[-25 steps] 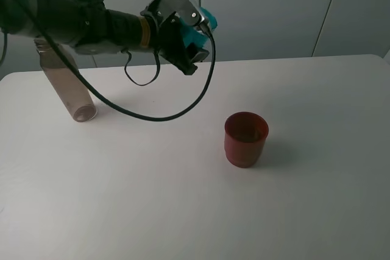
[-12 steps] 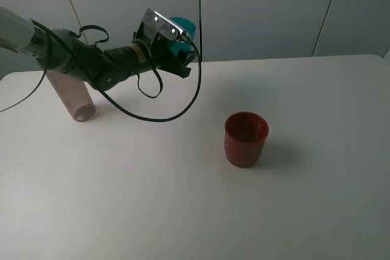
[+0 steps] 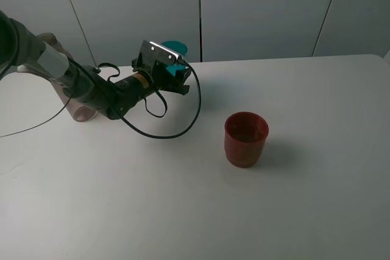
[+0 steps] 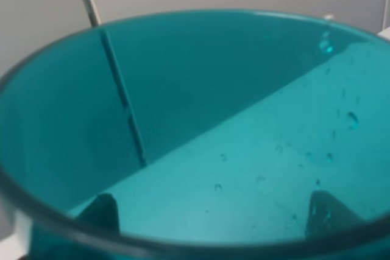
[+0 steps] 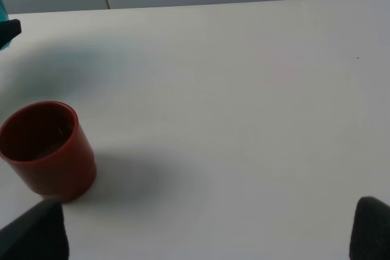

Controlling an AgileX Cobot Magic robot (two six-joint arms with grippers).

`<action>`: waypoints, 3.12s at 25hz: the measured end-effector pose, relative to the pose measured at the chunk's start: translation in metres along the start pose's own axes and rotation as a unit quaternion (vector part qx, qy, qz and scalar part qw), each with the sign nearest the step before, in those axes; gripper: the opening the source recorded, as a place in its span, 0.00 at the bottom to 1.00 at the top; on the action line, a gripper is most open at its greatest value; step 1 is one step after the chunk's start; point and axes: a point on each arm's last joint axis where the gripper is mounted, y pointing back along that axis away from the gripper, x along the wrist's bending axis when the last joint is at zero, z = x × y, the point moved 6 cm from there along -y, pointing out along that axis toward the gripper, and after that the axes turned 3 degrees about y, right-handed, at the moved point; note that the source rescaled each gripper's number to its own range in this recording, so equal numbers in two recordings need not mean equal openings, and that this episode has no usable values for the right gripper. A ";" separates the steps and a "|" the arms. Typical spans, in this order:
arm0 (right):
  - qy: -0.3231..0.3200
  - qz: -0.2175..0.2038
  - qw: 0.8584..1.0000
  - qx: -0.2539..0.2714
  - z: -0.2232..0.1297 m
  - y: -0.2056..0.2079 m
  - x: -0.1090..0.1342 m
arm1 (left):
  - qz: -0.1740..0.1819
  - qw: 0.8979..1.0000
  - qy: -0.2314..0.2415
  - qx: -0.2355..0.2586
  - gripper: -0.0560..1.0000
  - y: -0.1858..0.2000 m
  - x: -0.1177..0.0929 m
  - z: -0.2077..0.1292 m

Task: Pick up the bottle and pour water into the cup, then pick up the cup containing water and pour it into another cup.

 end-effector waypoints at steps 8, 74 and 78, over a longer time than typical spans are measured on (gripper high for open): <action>0.000 0.000 1.000 0.000 0.000 0.000 0.000 | 0.012 1.000 0.014 0.002 0.12 -0.001 0.002 -0.025; 0.000 0.000 1.000 0.000 0.000 0.000 0.000 | 0.005 0.994 0.011 0.110 1.00 0.116 -0.007 0.047; 0.000 0.000 1.000 0.000 0.000 0.000 0.000 | 0.004 0.991 0.012 0.136 1.00 0.142 -0.006 0.088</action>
